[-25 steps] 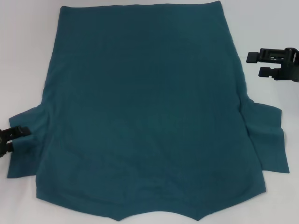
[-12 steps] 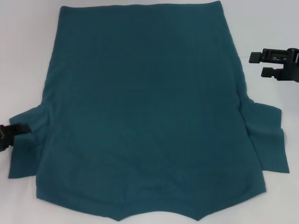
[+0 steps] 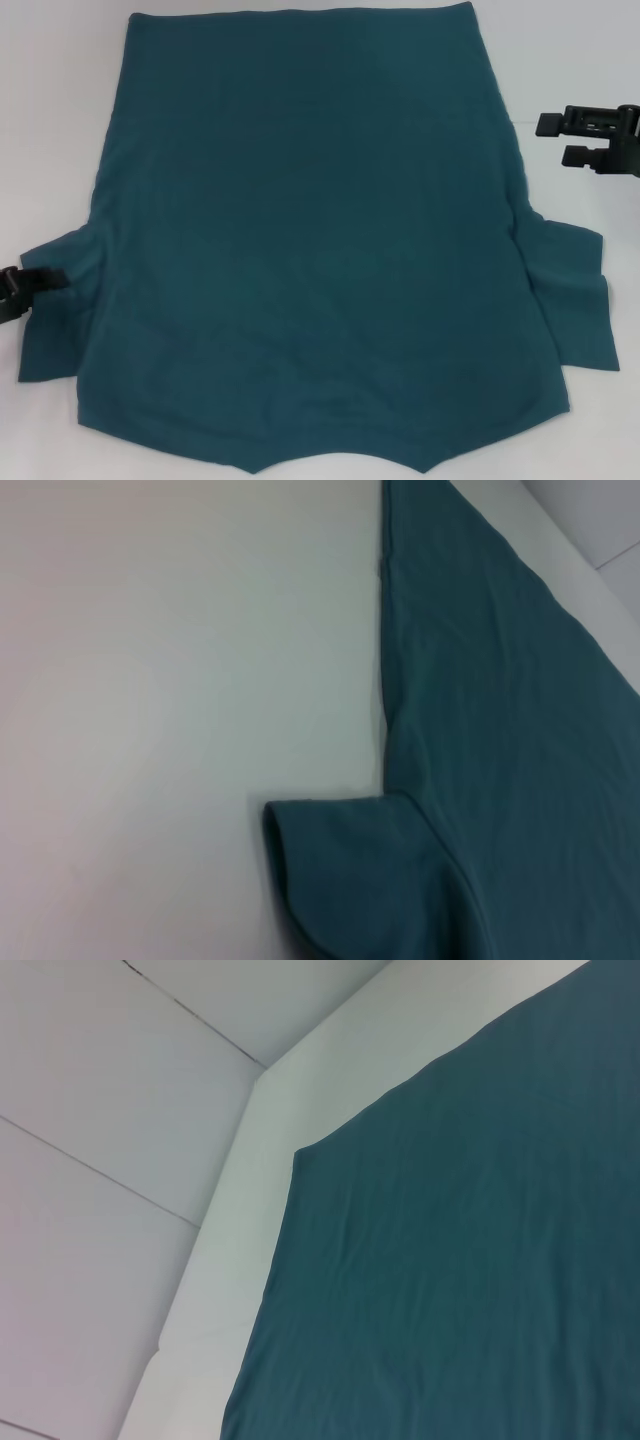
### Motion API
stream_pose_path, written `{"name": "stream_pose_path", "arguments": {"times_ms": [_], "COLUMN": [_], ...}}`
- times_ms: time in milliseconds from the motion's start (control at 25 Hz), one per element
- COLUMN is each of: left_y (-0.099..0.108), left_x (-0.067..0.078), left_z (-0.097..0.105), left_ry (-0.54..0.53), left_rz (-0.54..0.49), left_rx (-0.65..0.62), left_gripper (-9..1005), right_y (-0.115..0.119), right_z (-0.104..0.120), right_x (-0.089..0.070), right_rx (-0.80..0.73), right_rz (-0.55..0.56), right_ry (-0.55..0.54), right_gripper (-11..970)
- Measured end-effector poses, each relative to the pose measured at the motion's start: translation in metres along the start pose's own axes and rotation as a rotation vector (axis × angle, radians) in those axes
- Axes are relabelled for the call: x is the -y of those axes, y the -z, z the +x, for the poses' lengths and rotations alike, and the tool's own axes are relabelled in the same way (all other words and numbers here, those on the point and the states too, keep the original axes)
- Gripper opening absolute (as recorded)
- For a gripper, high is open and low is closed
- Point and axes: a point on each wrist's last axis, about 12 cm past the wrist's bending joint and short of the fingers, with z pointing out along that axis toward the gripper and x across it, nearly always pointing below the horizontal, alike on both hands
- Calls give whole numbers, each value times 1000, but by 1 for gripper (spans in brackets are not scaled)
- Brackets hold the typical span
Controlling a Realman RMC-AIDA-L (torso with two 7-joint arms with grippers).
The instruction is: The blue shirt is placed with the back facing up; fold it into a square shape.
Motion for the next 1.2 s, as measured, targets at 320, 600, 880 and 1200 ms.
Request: {"name": "stream_pose_path", "arguments": {"times_ms": [320,600,880,1200], "left_y": [0,0,3,11], "left_x": [-2,-1,4,17], "left_z": [0,-1,-13,-40], "left_ry": [0,-10,-139,-271], "left_rz": [-31,-29,-114,-214], "left_rx": [-26,-29,-81,-77], "left_gripper": [389,254,2,2], "right_y": [3,3,3,3], "right_z": [1,0,0,0], "right_x": [3,3,3,4], "right_rx": [6,13,14,16], "right_rz": [4,10,10,13], "right_ry": [-7,-8,-10,-13], "right_gripper": [872,871,870,869]}}
